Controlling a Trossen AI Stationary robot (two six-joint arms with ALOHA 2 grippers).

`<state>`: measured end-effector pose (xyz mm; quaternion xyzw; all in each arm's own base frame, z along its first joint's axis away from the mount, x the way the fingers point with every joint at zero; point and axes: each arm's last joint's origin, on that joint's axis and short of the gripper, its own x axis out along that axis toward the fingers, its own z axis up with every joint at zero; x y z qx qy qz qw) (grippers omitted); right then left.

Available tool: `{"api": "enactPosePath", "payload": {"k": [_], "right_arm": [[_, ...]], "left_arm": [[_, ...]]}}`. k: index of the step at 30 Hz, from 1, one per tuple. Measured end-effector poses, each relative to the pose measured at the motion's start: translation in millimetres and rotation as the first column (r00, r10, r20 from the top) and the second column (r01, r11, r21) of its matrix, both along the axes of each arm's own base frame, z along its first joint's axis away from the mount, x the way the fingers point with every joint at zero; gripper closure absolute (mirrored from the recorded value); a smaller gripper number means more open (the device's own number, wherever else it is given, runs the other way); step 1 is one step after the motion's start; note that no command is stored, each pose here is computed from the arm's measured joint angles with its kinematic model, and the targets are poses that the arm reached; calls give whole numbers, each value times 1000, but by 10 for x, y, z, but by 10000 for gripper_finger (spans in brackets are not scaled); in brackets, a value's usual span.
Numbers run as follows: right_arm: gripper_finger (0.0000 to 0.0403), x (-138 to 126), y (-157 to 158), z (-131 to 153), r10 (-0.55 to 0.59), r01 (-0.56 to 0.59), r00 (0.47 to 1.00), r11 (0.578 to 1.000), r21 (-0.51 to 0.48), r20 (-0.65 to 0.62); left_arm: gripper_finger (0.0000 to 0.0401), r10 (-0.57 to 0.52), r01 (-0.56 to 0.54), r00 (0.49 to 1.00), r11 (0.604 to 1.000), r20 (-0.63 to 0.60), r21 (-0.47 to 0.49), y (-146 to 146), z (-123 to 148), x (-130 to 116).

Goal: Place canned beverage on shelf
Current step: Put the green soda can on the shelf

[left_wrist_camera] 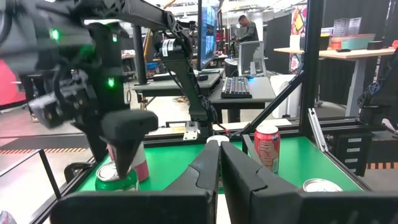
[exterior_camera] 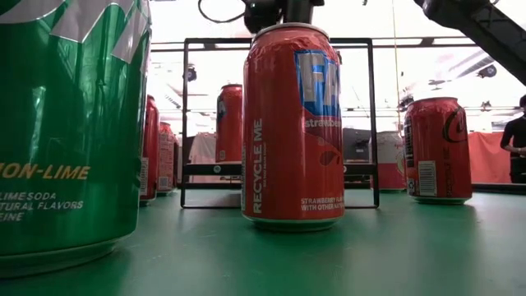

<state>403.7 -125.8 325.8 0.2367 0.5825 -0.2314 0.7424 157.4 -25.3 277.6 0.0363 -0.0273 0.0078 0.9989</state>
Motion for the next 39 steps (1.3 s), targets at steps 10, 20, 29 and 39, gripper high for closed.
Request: {"api": "enactPosePath", "payload": {"k": [10, 20, 29, 39], "right_arm": [[40, -156, 140, 419, -6, 23, 994, 986, -165, 105], [40, -131, 808, 756, 145, -41, 964, 909, -414, 223], [55, -133, 1230, 765, 277, -161, 942, 869, -467, 190], [177, -267, 1301, 675, 376, -242, 910, 824, -512, 175]], "left_arm": [[401, 0, 0, 1000, 1000, -1, 0, 0, -1, 0], [401, -14, 13, 1000, 999, -4, -38, -3, -5, 2], [401, -15, 15, 1000, 999, 0, -52, -3, -1, 0], [401, -15, 15, 1000, 999, 5, -50, -1, 6, -8]]}}
